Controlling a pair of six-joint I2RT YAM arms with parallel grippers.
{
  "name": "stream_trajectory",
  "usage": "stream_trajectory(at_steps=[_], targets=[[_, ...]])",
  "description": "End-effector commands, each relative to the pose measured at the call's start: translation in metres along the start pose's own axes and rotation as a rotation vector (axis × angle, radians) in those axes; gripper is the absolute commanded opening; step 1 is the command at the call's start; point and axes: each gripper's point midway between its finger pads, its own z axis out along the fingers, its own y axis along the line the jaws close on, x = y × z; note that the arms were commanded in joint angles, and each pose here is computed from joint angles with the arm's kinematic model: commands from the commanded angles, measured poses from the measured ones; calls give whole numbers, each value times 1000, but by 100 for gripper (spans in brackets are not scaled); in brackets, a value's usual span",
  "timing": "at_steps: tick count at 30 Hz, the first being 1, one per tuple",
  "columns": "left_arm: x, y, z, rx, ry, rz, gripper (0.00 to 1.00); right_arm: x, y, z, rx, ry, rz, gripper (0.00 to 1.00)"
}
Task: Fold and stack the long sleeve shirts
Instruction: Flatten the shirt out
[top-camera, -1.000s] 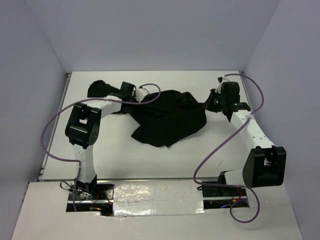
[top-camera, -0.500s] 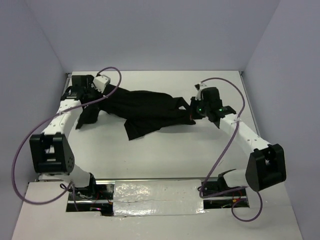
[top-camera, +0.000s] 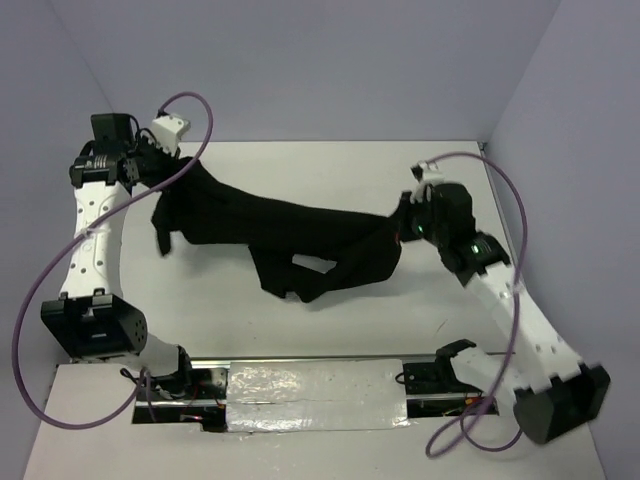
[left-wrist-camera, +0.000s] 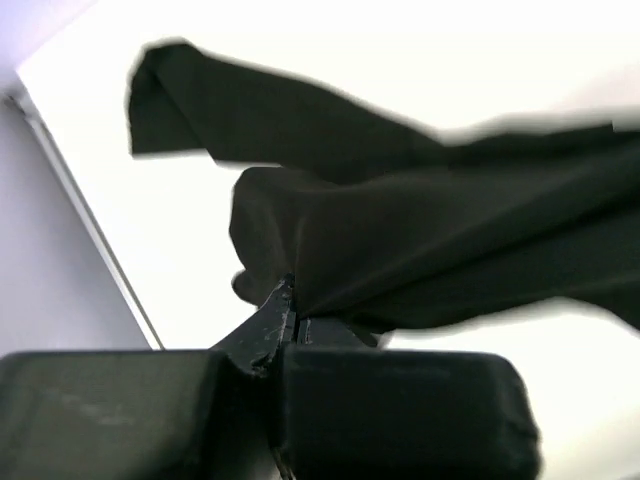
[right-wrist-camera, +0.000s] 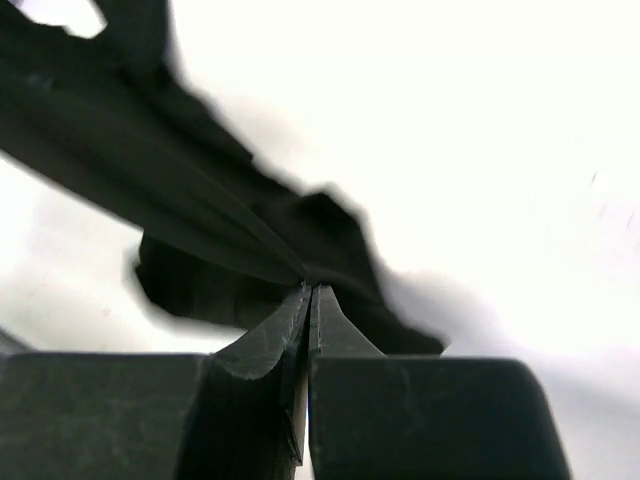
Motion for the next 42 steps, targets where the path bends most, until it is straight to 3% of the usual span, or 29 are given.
stream_trajectory(at_steps=[1, 3, 4, 6, 7, 8, 9, 10, 11, 12, 15, 16, 17, 20, 24, 27, 34, 37, 42], targets=[[-35, 27, 22, -60, -93, -10, 0, -45, -8, 49, 33, -24, -96, 0], [-48, 49, 54, -99, -95, -23, 0, -77, -24, 97, 64, -6, -120, 0], [-32, 58, 89, -87, -27, -43, 0, -83, -28, 117, 69, 23, -127, 0], [-46, 70, 112, -102, -29, -42, 9, -102, -42, 175, 106, 92, -122, 9], [-24, 74, 150, -85, 44, -61, 18, -101, -48, 195, 119, 131, -107, 34], [-32, 83, 159, -111, 38, -56, 35, -152, -36, 203, 103, 41, -112, 50], [-29, 85, 174, -125, 62, -61, 42, -114, -57, 244, 130, 165, -48, 61], [-17, 99, 196, -177, 113, -67, 53, -151, -55, 249, 123, 92, -29, 68], [-11, 104, 205, -202, 134, -84, 56, -115, -73, 273, 150, 198, 25, 70], [-7, 108, 210, -223, 148, -94, 57, -118, -75, 274, 146, 201, 63, 70], [7, 107, 199, -234, 174, -130, 58, -115, -90, 258, 221, 179, 132, 76], [6, 107, 193, -234, 144, -129, 59, -94, -90, 234, 240, 200, 133, 76], [7, 105, 183, -223, 121, -116, 59, -107, -88, 228, 226, 113, 125, 77], [27, 83, 146, -218, 112, 2, 58, -74, -89, 187, 254, 94, 143, 77], [84, 48, 127, -167, 203, 146, 55, -18, -92, 161, 262, 141, 183, 67], [133, 31, 141, -153, 283, 219, 54, 14, -97, 161, 262, 184, 221, 65], [141, 7, 187, -139, 282, 423, 56, 41, -116, 197, 317, 278, 279, 73], [144, -4, 200, -125, 288, 466, 57, 63, -128, 206, 408, 344, 227, 75], [170, -21, 204, -31, 339, 477, 55, 82, -121, 213, 418, 391, 184, 75]])
